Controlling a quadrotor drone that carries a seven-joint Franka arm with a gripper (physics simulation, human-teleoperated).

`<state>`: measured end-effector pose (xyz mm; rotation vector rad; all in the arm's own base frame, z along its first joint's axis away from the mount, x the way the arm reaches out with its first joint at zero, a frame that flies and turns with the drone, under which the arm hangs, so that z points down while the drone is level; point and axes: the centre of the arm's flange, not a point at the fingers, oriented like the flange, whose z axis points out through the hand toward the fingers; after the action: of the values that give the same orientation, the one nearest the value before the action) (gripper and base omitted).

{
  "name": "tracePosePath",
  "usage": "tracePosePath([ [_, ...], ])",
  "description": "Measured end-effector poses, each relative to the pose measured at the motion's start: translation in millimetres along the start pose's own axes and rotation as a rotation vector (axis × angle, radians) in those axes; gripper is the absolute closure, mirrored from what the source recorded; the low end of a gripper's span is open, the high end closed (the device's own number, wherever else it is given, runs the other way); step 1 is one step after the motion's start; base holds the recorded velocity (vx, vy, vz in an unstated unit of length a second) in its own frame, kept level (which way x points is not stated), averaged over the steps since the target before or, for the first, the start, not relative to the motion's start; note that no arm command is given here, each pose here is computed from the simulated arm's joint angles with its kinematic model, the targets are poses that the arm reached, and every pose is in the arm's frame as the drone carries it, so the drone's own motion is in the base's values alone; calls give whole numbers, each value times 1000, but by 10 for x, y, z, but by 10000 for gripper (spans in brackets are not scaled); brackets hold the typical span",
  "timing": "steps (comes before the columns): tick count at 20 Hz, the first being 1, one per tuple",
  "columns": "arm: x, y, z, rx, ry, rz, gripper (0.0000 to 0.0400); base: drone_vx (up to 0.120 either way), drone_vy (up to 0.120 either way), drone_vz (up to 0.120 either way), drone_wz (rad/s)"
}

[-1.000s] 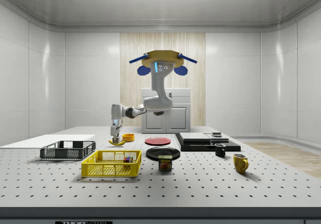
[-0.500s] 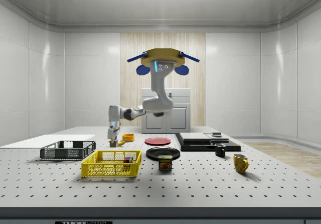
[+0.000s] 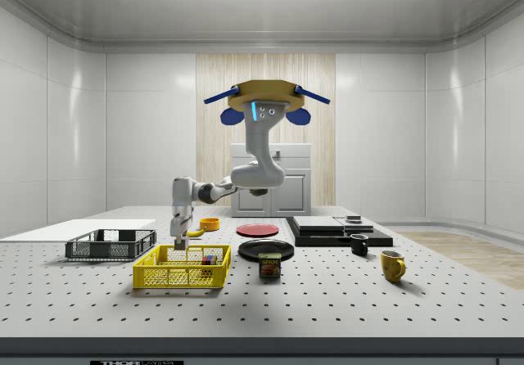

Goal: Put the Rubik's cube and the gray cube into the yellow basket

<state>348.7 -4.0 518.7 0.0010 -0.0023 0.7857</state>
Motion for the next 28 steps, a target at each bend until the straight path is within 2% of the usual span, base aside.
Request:
tracePosePath([
  [4, 0, 0, 0, 0, 0, 0, 150, 0, 110, -120, 0],
  [6, 0, 0, 0, 0, 0, 0, 150, 0, 0, -100, 0],
  [10, 0, 0, 40, 0, 0, 0, 150, 0, 10, 0, 0],
  [19, 1, 1, 346, 0, 0, 0, 150, 0, 0, 0, 0],
  [20, 1, 0, 371, 0, 0, 0, 138, 0, 0, 0, 0],
  [23, 1, 0, 416, 0, 0, 0, 65, 0, 0, 0, 0],
  [28, 0, 0, 307, 0, 0, 0, 19, 0, 0, 0, 0],
])
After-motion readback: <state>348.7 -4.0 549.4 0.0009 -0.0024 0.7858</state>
